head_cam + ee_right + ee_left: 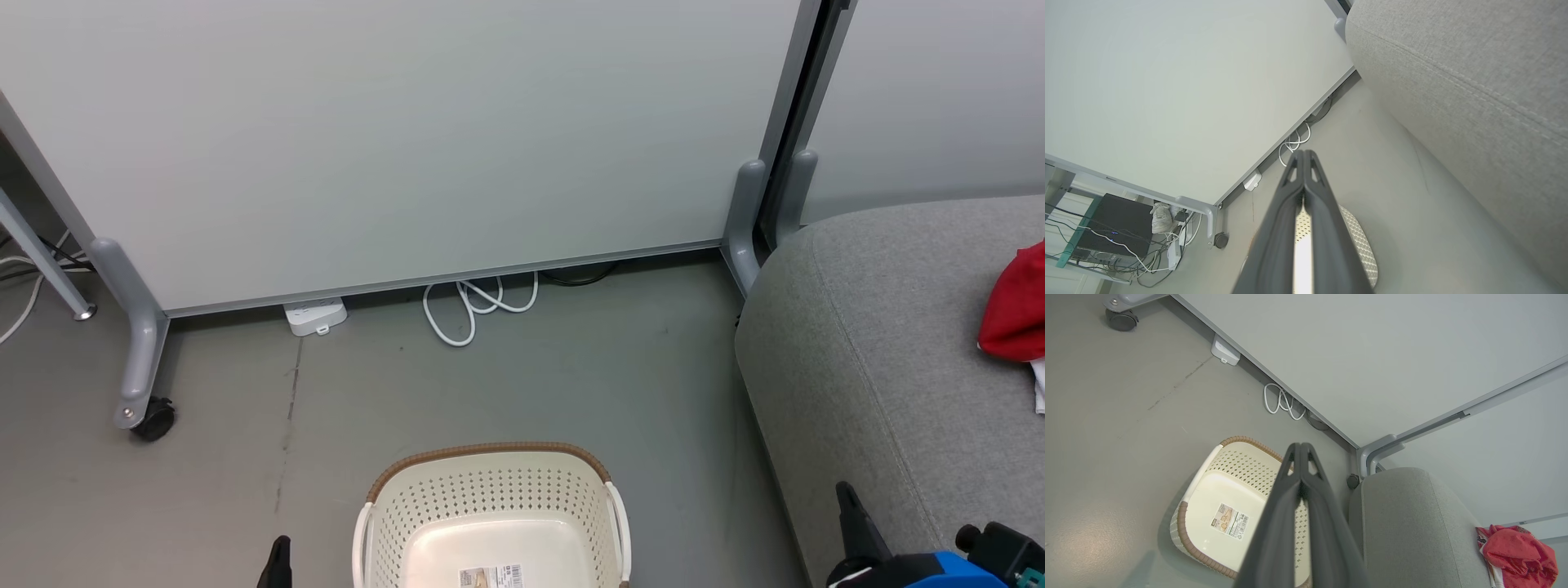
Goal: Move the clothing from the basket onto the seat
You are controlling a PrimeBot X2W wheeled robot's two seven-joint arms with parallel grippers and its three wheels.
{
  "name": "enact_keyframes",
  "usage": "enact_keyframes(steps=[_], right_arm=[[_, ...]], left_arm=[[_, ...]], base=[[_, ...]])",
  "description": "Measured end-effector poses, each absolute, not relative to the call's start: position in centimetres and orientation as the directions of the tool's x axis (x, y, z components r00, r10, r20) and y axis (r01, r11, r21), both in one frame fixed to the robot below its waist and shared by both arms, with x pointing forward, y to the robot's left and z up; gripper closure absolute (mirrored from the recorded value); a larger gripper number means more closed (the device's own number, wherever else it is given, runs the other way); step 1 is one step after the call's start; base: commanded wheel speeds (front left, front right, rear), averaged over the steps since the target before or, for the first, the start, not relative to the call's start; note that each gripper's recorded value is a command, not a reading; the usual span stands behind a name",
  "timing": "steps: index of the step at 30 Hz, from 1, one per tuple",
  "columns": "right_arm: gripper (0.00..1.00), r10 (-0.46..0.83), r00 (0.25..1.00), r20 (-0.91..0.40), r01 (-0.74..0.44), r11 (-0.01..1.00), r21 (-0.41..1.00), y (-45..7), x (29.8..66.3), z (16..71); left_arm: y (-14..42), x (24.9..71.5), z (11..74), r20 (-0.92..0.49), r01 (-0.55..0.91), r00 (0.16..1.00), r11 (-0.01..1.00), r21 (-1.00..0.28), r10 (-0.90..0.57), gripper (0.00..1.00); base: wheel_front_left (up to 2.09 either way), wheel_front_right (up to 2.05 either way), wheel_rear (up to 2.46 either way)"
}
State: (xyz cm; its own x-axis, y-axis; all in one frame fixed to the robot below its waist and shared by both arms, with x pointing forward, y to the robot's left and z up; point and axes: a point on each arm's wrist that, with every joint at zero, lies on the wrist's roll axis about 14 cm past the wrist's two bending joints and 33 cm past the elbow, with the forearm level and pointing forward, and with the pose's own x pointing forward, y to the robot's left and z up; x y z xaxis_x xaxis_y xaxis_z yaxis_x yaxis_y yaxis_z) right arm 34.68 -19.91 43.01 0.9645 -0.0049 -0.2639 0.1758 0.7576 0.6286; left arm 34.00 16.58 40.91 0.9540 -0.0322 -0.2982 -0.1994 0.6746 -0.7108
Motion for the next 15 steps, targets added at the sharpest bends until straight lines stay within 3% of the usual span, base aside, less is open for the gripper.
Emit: enact_keyframes(steps=[15], right_arm=[[1.00,-0.004,0.977,-0.215,0.172,0.612,0.772,-19.9,35.7,44.5]], left_arm=[[17.4,35.3,42.7,-0.254,-0.206,0.967,0.533,-0.821,-0.017,1.00]], base=[[0.00,0.00,0.00]])
